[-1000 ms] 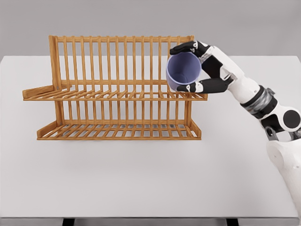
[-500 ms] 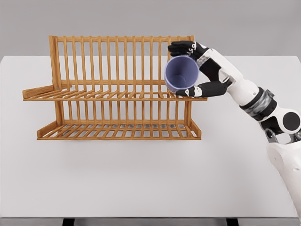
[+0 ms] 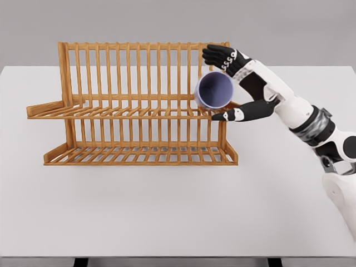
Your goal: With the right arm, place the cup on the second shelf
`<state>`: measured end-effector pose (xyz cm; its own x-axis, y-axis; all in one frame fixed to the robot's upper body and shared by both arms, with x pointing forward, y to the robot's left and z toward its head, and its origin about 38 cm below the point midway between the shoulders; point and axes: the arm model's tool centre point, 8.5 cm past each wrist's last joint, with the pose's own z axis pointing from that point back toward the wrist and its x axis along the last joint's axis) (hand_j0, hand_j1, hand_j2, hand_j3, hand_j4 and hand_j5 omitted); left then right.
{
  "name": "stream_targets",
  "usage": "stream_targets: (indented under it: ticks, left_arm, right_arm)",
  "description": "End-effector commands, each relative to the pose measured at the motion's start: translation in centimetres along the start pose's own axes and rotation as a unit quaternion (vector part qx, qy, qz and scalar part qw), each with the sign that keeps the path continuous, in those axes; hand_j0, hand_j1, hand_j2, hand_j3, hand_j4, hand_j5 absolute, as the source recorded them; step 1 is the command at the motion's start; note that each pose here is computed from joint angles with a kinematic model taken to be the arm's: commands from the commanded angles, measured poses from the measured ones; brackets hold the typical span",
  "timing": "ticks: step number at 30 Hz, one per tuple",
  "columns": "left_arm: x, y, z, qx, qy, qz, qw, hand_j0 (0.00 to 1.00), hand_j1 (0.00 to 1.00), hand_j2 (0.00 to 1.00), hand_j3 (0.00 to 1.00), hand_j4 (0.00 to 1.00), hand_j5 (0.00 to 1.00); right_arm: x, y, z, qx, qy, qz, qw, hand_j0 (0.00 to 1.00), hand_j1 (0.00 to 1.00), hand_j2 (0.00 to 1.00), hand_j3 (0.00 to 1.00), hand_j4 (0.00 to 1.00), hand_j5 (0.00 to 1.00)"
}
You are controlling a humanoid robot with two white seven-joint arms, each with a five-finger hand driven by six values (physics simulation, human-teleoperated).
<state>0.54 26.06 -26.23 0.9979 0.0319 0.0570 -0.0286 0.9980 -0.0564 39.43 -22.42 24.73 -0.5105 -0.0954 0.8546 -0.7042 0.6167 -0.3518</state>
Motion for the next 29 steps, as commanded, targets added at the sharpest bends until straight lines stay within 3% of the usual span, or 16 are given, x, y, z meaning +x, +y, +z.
stream_targets:
  ticks: [1,7,17,29]
  left_arm:
    - [0.0,0.0,0.0,0.000,0.000,0.001,1.0000,1.00,1.00,1.00,1.00,1.00,1.00]
    - [0.0,0.0,0.0,0.000,0.000,0.000,1.0000,1.00,1.00,1.00,1.00,1.00,1.00]
    - [0.0,0.0,0.0,0.000,0.000,0.000,1.0000,1.00,1.00,1.00,1.00,1.00,1.00]
    - [0.0,0.0,0.0,0.000,-0.001,0.001,1.0000,1.00,1.00,1.00,1.00,1.00,1.00]
  right_arm:
    - [1.6,-0.6,0.5,0.008,-0.009,0.002,0.9999,0.99,0.99,0.99,0.99,0.99,0.99]
    - [2.3,-1.6,2.0,0.006,-0.003,-0.007,1.0000,0.99,0.99,0.99,0.99,0.99,0.99]
    - [2.5,-3.3,7.1,-0.036,0.040,-0.002,0.9985,1.00,1.00,1.00,1.00,1.00,1.00]
    - [2.5,-3.3,7.7,-0.041,0.045,0.000,0.9982,1.00,1.00,1.00,1.00,1.00,1.00]
